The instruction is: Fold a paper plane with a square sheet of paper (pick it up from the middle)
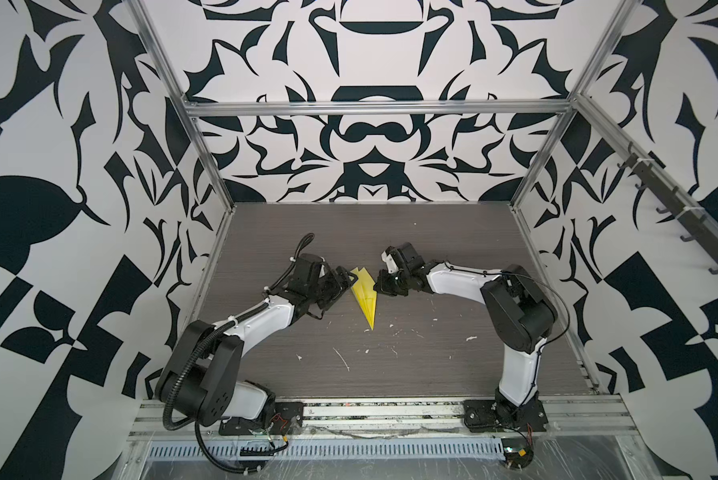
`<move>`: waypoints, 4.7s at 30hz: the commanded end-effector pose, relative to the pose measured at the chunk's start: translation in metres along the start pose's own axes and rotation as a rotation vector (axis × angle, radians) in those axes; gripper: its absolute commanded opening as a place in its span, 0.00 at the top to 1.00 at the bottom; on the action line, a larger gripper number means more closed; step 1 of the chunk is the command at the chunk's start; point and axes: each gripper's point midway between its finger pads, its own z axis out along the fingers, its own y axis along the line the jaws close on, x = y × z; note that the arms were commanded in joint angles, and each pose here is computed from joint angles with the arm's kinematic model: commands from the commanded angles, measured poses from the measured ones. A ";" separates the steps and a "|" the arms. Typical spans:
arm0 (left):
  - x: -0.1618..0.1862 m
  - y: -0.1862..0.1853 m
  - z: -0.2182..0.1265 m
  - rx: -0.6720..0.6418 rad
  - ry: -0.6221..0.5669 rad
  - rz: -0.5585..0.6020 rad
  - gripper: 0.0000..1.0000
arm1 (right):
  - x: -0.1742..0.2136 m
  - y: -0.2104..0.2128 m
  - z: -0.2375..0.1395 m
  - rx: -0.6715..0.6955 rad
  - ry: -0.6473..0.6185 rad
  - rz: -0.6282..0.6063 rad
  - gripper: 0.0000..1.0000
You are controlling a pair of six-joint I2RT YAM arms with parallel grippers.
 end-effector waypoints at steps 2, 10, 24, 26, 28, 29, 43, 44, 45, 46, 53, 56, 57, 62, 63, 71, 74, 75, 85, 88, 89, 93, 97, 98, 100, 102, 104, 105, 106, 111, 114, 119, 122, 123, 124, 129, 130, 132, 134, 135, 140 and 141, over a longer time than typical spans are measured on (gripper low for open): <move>-0.006 -0.024 0.009 0.008 -0.031 0.019 0.23 | -0.017 0.035 -0.027 -0.100 -0.074 -0.048 1.00; 0.000 -0.004 0.035 -0.151 0.009 -0.034 0.43 | -0.014 0.037 -0.027 -0.115 -0.061 -0.047 1.00; 0.007 0.013 0.049 -0.201 0.026 -0.031 0.41 | -0.013 0.034 -0.024 -0.111 -0.053 -0.040 1.00; 0.009 0.017 0.053 -0.208 0.036 -0.035 0.41 | -0.013 0.034 -0.024 -0.111 -0.052 -0.039 1.00; 0.010 0.018 0.055 -0.209 0.043 -0.035 0.43 | -0.012 0.033 -0.023 -0.108 -0.049 -0.037 1.00; 0.011 0.020 0.055 -0.216 0.044 -0.035 0.43 | -0.012 0.033 -0.023 -0.106 -0.049 -0.037 1.00; 0.032 0.044 0.067 -0.303 0.135 -0.002 0.39 | -0.007 -0.001 -0.013 0.003 -0.045 0.007 0.98; 0.033 0.044 0.068 -0.305 0.139 0.001 0.39 | -0.006 -0.002 -0.012 0.002 -0.041 0.006 0.95; 0.033 0.045 0.068 -0.309 0.141 0.002 0.40 | -0.005 -0.002 -0.011 -0.003 -0.032 0.002 0.91; 0.034 0.047 0.068 -0.315 0.142 0.001 0.40 | -0.002 -0.001 -0.009 -0.011 -0.017 -0.005 0.88; 0.034 0.048 0.067 -0.325 0.145 0.003 0.41 | 0.007 -0.005 -0.003 -0.051 0.050 -0.009 0.80; 0.033 0.043 0.064 -0.311 0.141 0.014 0.41 | 0.005 0.003 -0.009 -0.100 0.040 -0.019 0.76; 0.032 0.040 0.063 -0.302 0.140 0.020 0.41 | 0.004 0.007 -0.011 -0.118 0.033 -0.026 0.74; 0.031 0.029 0.061 -0.272 0.150 0.052 0.41 | 0.003 0.017 -0.020 -0.171 0.025 -0.052 0.71; 0.031 0.028 0.061 -0.272 0.149 0.055 0.43 | 0.003 0.018 -0.020 -0.172 0.025 -0.056 0.70; 0.022 0.027 0.060 -0.326 0.134 0.083 0.57 | 0.009 0.009 -0.016 -0.142 0.046 -0.055 0.70; 0.018 0.031 0.060 -0.367 0.130 0.095 0.62 | 0.008 0.007 -0.016 -0.129 0.045 -0.056 0.70; 0.017 0.031 0.062 -0.373 0.130 0.099 0.64 | 0.009 0.006 -0.016 -0.128 0.046 -0.055 0.71; 0.011 0.039 0.075 -0.455 0.159 0.131 0.69 | 0.008 0.004 -0.017 -0.132 0.039 -0.052 0.71; 0.010 0.039 0.076 -0.473 0.163 0.140 0.71 | 0.007 0.004 -0.019 -0.133 0.028 -0.048 0.71; 0.008 0.039 0.076 -0.481 0.157 0.145 0.73 | 0.006 0.003 -0.021 -0.130 0.020 -0.045 0.71; 0.002 0.036 0.072 -0.509 0.137 0.174 0.82 | -0.003 -0.002 -0.037 -0.099 -0.042 -0.045 0.71; -0.006 0.032 0.071 -0.539 0.128 0.229 0.93 | -0.014 -0.016 -0.057 -0.027 -0.118 -0.036 0.70; -0.009 0.030 0.072 -0.545 0.127 0.246 0.96 | -0.016 -0.019 -0.063 -0.010 -0.137 -0.033 0.70; -0.014 0.025 0.075 -0.557 0.139 0.295 0.98 | -0.022 -0.031 -0.076 0.044 -0.188 -0.018 0.70; -0.021 0.022 0.079 -0.589 0.148 0.342 0.98 | -0.026 -0.042 -0.089 0.090 -0.233 -0.008 0.70; -0.029 0.021 0.084 -0.626 0.157 0.380 0.98 | -0.029 -0.052 -0.101 0.131 -0.275 0.006 0.70; -0.032 0.020 0.086 -0.638 0.163 0.401 0.98 | -0.030 -0.056 -0.108 0.142 -0.293 0.011 0.70; -0.035 0.021 0.090 -0.662 0.171 0.421 0.98 | -0.031 -0.059 -0.114 0.155 -0.309 0.017 0.70; -0.045 0.024 0.100 -0.744 0.231 0.510 0.98 | -0.029 -0.066 -0.130 0.185 -0.335 0.023 0.70; -0.050 0.024 0.106 -0.765 0.243 0.535 0.94 | -0.027 -0.067 -0.132 0.190 -0.336 0.024 0.70; -0.055 0.018 0.121 -0.741 0.244 0.558 0.92 | -0.025 -0.070 -0.131 0.194 -0.331 0.032 0.70; -0.059 0.011 0.127 -0.719 0.231 0.563 0.88 | -0.025 -0.070 -0.129 0.190 -0.326 0.035 0.70; -0.060 0.009 0.128 -0.714 0.227 0.564 0.86 | -0.024 -0.070 -0.129 0.189 -0.324 0.035 0.70; -0.061 0.008 0.129 -0.711 0.222 0.562 0.84 | -0.025 -0.069 -0.129 0.188 -0.325 0.035 0.70; -0.065 0.001 0.130 -0.696 0.200 0.555 0.78 | -0.026 -0.068 -0.129 0.184 -0.326 0.037 0.70; -0.065 0.001 0.129 -0.698 0.198 0.554 0.78 | -0.025 -0.069 -0.129 0.186 -0.327 0.038 0.70; -0.065 0.000 0.127 -0.703 0.195 0.553 0.75 | -0.026 -0.069 -0.131 0.190 -0.332 0.039 0.70; -0.067 -0.004 0.121 -0.706 0.188 0.556 0.70 | -0.029 -0.068 -0.134 0.197 -0.341 0.040 0.70; -0.068 -0.008 0.118 -0.700 0.181 0.558 0.68 | -0.031 -0.068 -0.137 0.201 -0.350 0.040 0.69; -0.079 -0.048 0.083 -0.621 0.102 0.559 0.53 | -0.050 -0.067 -0.165 0.260 -0.424 0.009 0.48; -0.082 -0.058 0.073 -0.594 0.074 0.559 0.49 | -0.055 -0.067 -0.173 0.282 -0.450 -0.003 0.42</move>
